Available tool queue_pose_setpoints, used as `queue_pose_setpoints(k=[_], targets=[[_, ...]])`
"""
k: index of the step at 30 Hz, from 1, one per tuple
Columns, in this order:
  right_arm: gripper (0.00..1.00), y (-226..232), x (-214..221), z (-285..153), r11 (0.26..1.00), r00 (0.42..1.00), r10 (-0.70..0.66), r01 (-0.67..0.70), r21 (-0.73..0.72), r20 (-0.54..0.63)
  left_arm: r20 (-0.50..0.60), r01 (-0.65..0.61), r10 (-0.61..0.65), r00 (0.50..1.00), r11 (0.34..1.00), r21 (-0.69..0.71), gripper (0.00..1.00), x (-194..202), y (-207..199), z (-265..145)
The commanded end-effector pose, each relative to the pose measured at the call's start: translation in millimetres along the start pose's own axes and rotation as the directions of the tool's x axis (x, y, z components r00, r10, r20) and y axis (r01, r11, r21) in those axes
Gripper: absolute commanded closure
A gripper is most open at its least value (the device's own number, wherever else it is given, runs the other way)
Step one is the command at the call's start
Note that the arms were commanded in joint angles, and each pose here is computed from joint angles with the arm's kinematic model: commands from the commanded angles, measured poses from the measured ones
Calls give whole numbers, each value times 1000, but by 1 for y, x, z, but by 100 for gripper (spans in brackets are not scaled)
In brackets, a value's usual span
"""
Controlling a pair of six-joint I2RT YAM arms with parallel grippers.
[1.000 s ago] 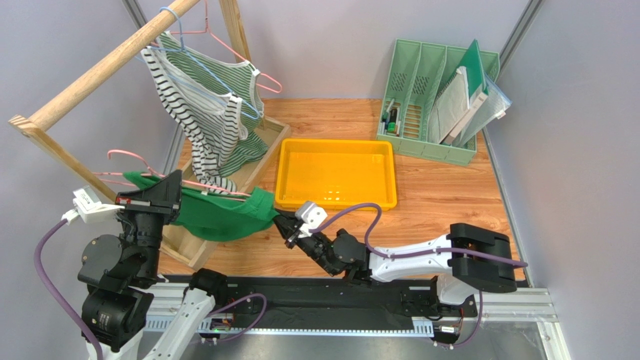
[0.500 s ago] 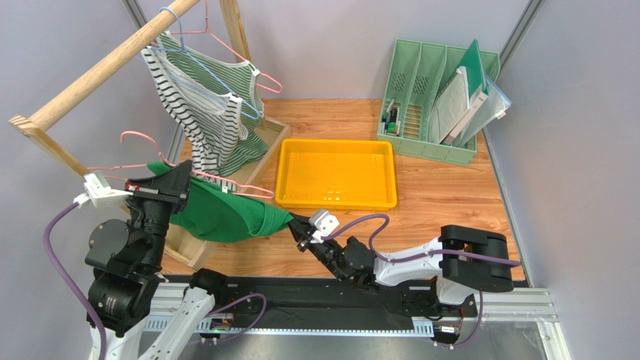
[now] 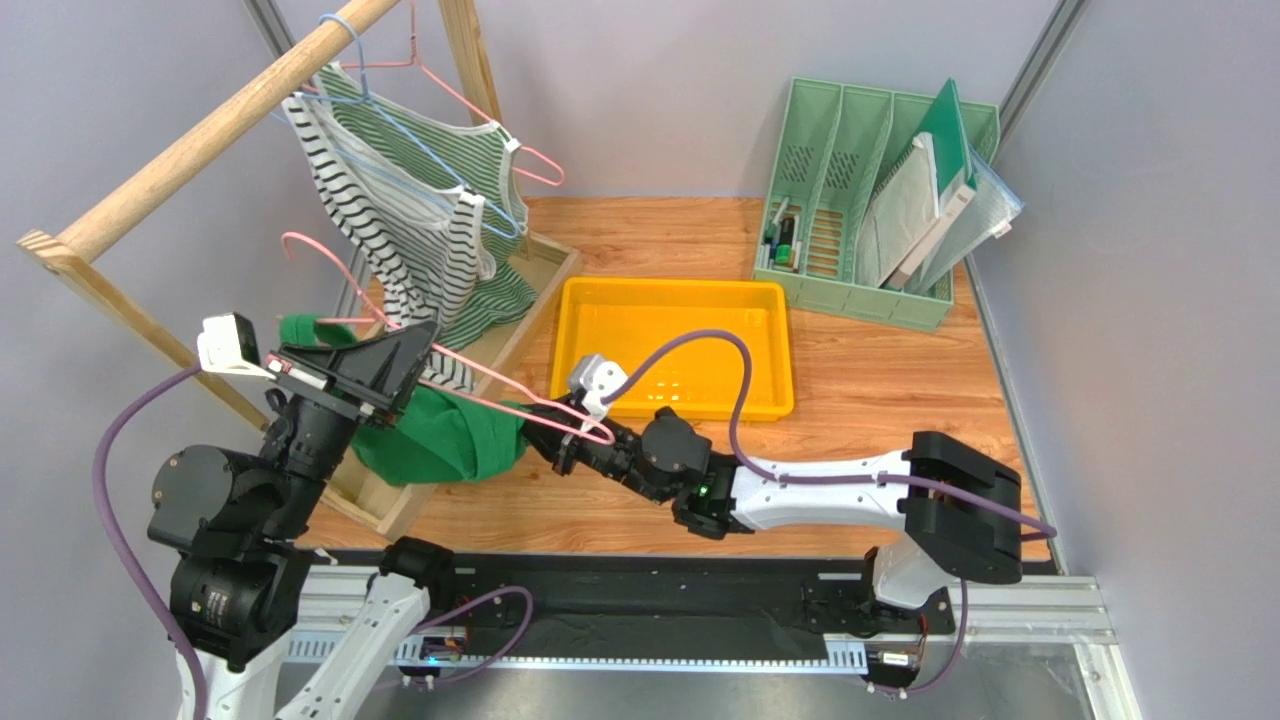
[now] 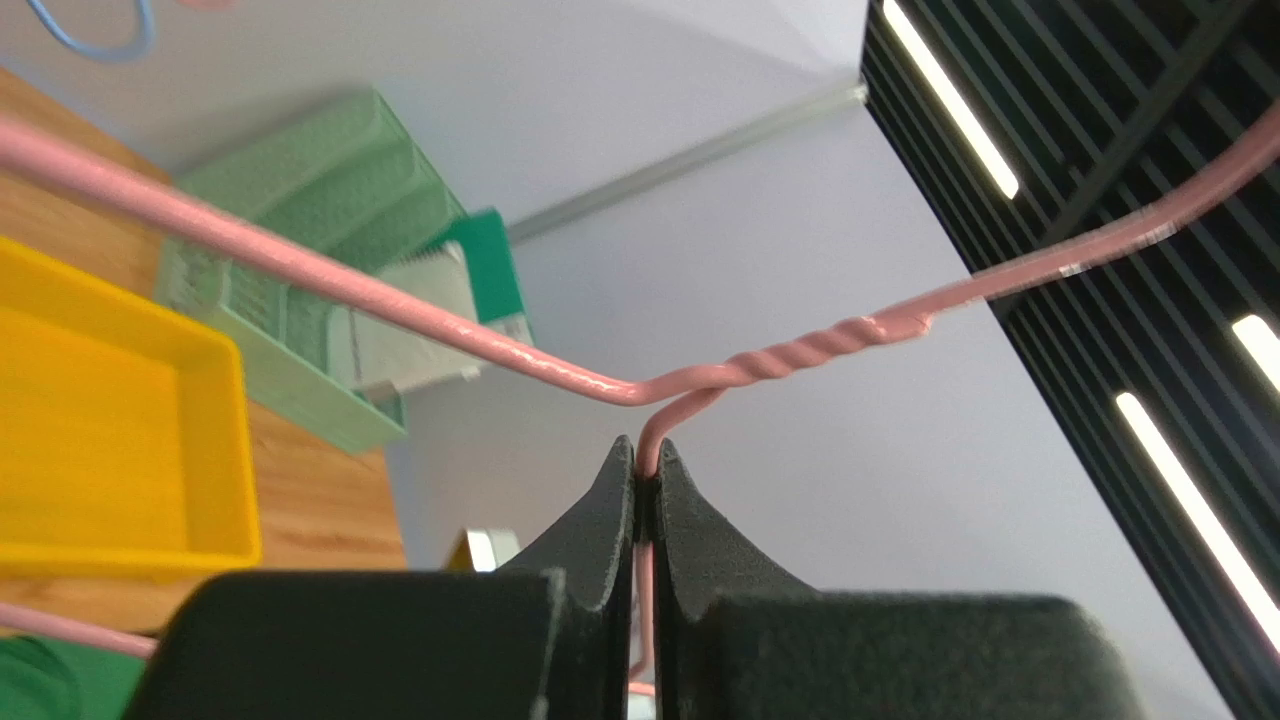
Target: Remove the tank top from the hanger
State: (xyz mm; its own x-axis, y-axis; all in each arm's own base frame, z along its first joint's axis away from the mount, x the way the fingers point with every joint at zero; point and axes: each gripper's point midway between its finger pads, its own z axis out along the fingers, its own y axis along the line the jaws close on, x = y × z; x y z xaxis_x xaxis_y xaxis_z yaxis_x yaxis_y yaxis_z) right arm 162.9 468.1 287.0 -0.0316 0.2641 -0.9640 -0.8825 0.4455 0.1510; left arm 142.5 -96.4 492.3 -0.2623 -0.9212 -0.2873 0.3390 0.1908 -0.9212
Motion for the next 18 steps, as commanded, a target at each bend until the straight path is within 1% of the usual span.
queue_pose_setpoints(k=[1,3,4,5,6,7,8,11,13,15,16,18], targets=[[100,14,6,10,985,984,132,-144,-97,-121,-247,129,-105,963,988,83,100,40,-23,-18],[100,11,0,15,984,981,145,-157,-88,-132,-270,155,-127,954,984,84,100,45,-21,-20],[100,11,2,15,979,974,172,-186,-83,-150,-298,160,-125,946,982,98,100,49,-25,-23],[100,8,-5,15,974,972,193,-207,-96,-136,-312,166,-128,941,982,95,100,51,-24,-23],[100,2,-1,10,971,967,213,-226,-85,-136,-326,171,-133,936,981,90,100,54,-22,-24],[100,5,-11,9,961,966,236,-248,-121,-108,-339,180,-140,930,980,89,100,56,-23,-27],[100,-2,-18,8,950,955,282,-292,-114,-94,-343,183,-143,928,979,87,100,57,-22,-27],[100,-15,-18,10,941,941,321,-329,-73,-106,-337,170,-125,933,980,108,100,55,-26,-35],[100,-17,-19,16,938,935,330,-340,-63,-130,-351,164,-112,930,979,122,100,57,-29,-41],[100,-21,-11,21,937,927,334,-346,-47,-168,-372,161,-102,922,978,132,100,61,-32,-44],[100,-21,-10,23,937,926,334,-346,-44,-177,-400,162,-96,911,978,135,100,65,-33,-48],[100,-23,-20,30,942,934,321,-332,-44,-158,-414,138,-65,908,979,148,100,68,-33,-52]])
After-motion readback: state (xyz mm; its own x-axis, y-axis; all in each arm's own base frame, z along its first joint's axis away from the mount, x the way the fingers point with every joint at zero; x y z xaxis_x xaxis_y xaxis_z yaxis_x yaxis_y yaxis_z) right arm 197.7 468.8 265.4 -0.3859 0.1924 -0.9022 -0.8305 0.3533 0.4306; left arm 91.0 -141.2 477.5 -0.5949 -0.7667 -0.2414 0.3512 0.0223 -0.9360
